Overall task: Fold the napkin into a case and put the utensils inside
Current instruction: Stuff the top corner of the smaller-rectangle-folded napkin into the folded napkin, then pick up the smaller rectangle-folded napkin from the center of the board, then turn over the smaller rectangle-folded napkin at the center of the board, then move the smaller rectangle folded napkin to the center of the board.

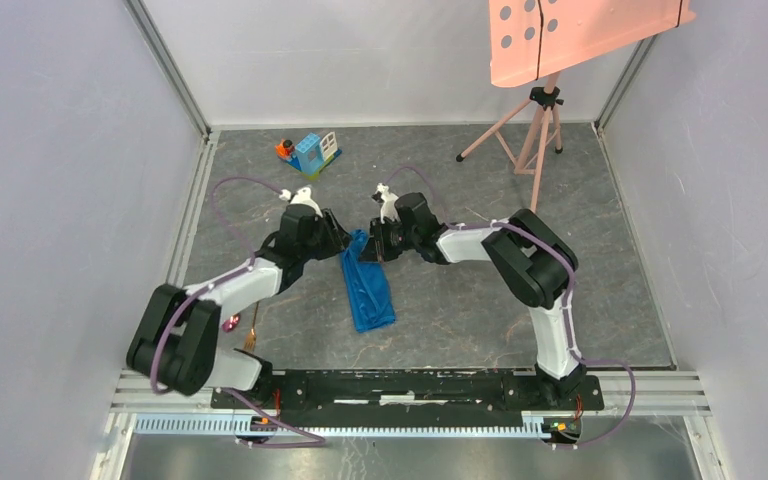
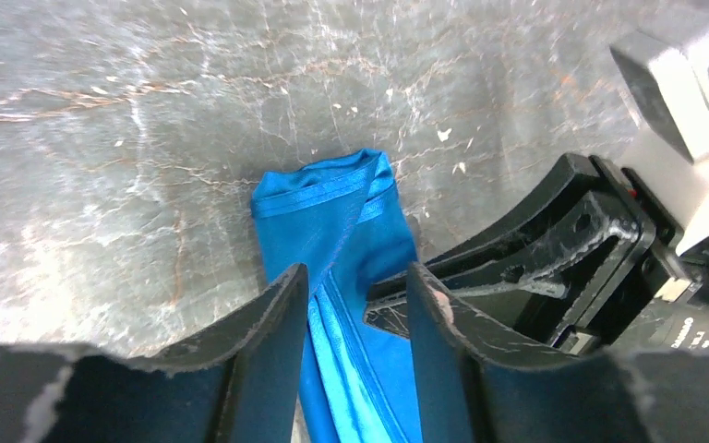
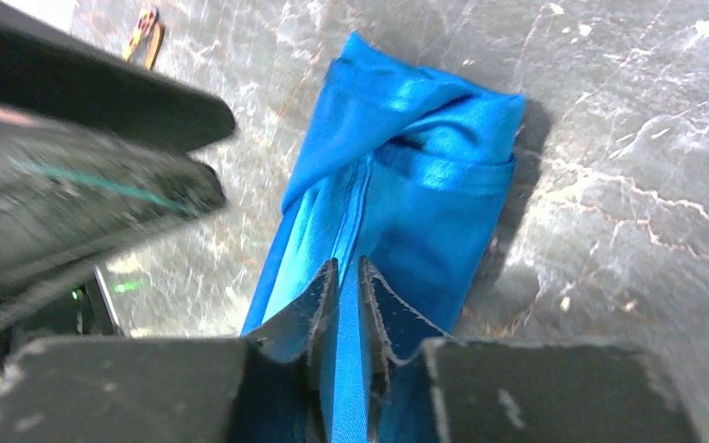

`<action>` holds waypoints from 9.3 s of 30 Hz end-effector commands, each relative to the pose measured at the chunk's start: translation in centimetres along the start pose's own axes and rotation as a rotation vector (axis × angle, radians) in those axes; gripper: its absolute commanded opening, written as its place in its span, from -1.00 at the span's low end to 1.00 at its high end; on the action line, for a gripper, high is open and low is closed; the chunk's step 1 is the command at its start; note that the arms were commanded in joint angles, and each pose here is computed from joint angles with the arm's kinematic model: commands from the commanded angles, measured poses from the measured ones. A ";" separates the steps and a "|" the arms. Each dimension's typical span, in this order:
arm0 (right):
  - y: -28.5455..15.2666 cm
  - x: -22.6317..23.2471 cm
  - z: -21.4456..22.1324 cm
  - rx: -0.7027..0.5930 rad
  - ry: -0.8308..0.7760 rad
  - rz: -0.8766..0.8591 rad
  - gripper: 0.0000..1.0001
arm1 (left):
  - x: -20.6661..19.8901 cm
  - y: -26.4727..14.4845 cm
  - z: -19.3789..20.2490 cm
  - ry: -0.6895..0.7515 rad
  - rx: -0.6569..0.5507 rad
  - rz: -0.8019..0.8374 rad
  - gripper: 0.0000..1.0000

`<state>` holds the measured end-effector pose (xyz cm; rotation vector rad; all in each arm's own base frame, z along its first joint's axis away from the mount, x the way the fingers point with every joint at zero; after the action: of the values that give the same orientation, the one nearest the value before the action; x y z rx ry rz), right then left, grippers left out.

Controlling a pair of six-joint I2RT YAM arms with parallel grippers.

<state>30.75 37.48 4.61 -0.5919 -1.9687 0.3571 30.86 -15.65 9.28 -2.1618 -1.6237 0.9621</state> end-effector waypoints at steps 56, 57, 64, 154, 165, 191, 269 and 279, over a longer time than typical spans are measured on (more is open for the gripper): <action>-1.8 7.2 3.9 0.085 -0.477 0.329 -0.79 | -1.1 -4.7 12.0 -0.408 0.217 0.041 -0.73; -1.7 7.2 4.0 0.089 -0.468 0.322 -0.78 | -1.3 -4.7 11.9 -0.408 0.211 0.049 -0.74; -0.2 5.6 5.7 0.144 -0.432 0.315 -0.77 | -1.7 -4.9 11.5 -0.399 0.189 0.066 -0.75; -0.7 2.7 7.8 0.008 -0.507 0.742 -0.91 | 1.1 -2.0 7.0 -0.531 0.240 -0.110 -0.36; -1.0 10.9 5.7 -0.030 -0.375 0.184 -1.00 | 4.0 -11.3 -1.8 -0.181 -0.046 -0.364 0.29; -6.6 9.2 9.3 -0.019 0.423 -0.630 -1.00 | 3.6 -16.7 -4.4 -0.101 -0.150 -0.361 0.23; -14.2 0.1 15.9 0.120 -0.354 0.168 -0.02 | -3.0 -3.5 0.1 -0.019 0.224 0.003 0.13; -18.6 -7.6 13.8 0.087 -0.215 0.642 0.21 | -2.1 -10.8 -0.4 -0.028 0.102 -0.003 0.26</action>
<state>14.99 25.52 5.12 -0.7800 -2.1935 0.6977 24.59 -15.68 16.66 -2.1354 -1.5250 1.1119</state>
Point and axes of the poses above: each gripper's point midway between its finger pads, its own y axis out along the fingers, its own x axis along the line the jaws close on, z = x × y, the point moved 4 cm from there along -y, back along the fingers, and after that the axes turned 11 degrees about y, right-handed, at the moved point
